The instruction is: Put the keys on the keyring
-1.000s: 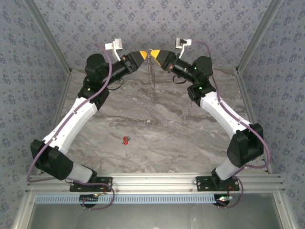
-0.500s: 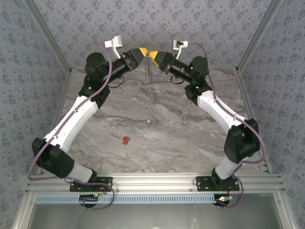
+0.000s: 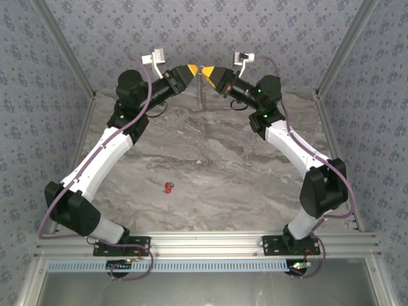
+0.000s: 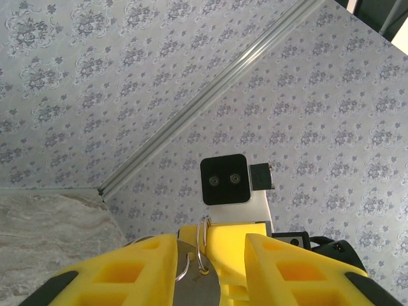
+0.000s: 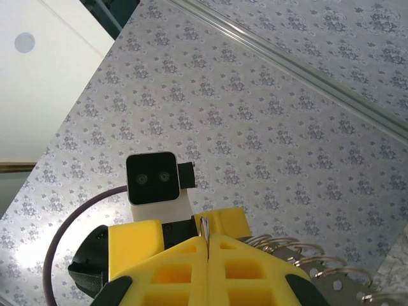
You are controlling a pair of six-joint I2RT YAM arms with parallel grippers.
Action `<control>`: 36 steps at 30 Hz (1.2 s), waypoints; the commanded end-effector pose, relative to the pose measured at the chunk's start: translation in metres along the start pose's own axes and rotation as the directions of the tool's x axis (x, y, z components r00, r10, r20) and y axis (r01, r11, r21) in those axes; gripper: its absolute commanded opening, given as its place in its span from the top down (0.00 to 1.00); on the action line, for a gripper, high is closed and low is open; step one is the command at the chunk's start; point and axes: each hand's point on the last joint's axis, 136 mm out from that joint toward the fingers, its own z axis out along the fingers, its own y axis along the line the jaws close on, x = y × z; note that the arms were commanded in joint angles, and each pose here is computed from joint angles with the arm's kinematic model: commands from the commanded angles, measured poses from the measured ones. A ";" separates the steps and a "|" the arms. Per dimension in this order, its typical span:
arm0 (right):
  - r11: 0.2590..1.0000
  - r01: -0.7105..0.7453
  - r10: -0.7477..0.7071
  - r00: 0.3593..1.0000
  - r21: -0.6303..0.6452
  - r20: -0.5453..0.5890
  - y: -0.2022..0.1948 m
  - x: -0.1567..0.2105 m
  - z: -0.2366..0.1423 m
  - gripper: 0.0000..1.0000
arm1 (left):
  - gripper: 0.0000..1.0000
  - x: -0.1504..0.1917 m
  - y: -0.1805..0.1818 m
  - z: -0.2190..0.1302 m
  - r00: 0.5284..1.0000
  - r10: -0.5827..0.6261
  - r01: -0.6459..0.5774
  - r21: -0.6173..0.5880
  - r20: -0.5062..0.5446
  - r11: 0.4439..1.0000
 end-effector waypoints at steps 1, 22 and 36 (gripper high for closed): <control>0.996 0.043 -0.042 0.999 -0.079 0.011 0.027 -0.009 0.002 1.00 | 0.69 -0.006 -0.011 0.001 1.000 0.021 -0.022 0.046 0.020 0.999; 0.995 0.023 -0.024 1.000 -0.093 -0.010 0.027 -0.003 0.008 1.00 | 0.76 -0.002 -0.013 0.006 1.000 0.021 -0.021 0.065 0.010 0.998; 0.995 0.013 -0.015 1.000 -0.100 -0.025 0.029 0.004 0.013 1.00 | 0.88 -0.001 -0.016 0.007 1.000 0.022 -0.022 0.081 0.005 0.996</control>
